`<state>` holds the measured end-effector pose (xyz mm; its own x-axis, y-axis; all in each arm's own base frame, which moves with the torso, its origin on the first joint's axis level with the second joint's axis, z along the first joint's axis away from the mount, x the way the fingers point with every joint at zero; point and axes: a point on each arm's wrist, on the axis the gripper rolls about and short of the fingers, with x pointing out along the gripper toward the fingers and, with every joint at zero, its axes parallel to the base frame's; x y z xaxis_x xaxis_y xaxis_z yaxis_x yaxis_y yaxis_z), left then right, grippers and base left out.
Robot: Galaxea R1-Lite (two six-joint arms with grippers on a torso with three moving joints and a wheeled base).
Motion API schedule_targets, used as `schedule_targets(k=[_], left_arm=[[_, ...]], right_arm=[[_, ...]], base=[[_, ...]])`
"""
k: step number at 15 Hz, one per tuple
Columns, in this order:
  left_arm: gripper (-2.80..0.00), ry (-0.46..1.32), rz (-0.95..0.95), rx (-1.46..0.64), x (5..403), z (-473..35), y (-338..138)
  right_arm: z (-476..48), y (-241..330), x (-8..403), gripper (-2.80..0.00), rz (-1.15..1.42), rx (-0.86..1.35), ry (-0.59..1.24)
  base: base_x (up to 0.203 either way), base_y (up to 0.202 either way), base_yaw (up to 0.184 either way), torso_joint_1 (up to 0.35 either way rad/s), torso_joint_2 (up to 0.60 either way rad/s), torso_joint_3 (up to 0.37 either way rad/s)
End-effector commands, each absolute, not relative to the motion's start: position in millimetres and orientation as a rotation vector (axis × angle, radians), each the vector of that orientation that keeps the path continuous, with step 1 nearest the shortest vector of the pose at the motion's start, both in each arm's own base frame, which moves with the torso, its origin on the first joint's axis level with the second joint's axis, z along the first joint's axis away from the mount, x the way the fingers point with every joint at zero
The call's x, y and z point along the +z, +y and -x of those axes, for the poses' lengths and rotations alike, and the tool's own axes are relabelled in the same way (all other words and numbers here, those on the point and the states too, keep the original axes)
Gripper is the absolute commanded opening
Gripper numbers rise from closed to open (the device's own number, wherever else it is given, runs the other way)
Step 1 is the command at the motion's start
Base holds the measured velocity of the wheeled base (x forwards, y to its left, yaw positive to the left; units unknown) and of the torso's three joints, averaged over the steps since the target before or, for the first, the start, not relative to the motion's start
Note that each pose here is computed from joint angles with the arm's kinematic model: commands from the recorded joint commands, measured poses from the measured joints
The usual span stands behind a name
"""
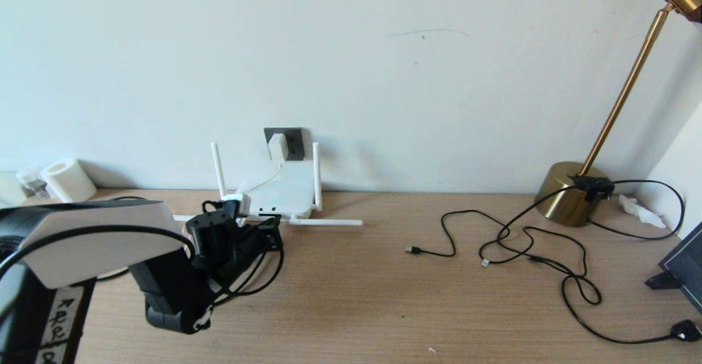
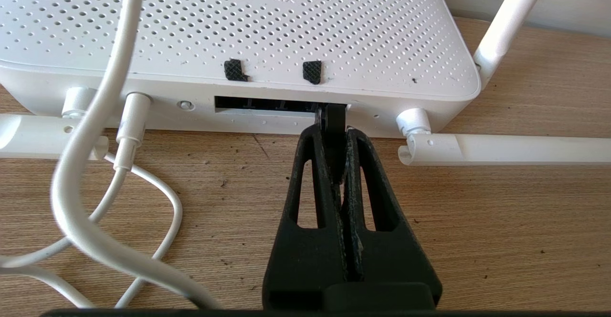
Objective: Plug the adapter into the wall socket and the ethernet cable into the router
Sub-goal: Plug cable into router interface
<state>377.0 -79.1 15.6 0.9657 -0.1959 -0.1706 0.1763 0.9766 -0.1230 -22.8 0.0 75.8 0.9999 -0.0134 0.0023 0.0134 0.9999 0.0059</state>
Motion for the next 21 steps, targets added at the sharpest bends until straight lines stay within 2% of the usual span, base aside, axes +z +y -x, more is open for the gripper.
schedule_targets(k=[1,21], left_arm=[[-2.80,0.173,0.109,-0.188,16.9,-377.4,-79.1],[-2.80,0.185,0.108,-0.191,25.5,-380.0,-80.3]], right_arm=[[22.8,0.0,75.8,0.00,-0.006,-0.014,-0.003],[22.8,0.0,75.8,0.00,-0.006,-0.014,-0.003]], base=[[0.000,0.000,0.000,0.000,0.00,0.000],[0.000,0.000,0.000,0.000,0.00,0.000]])
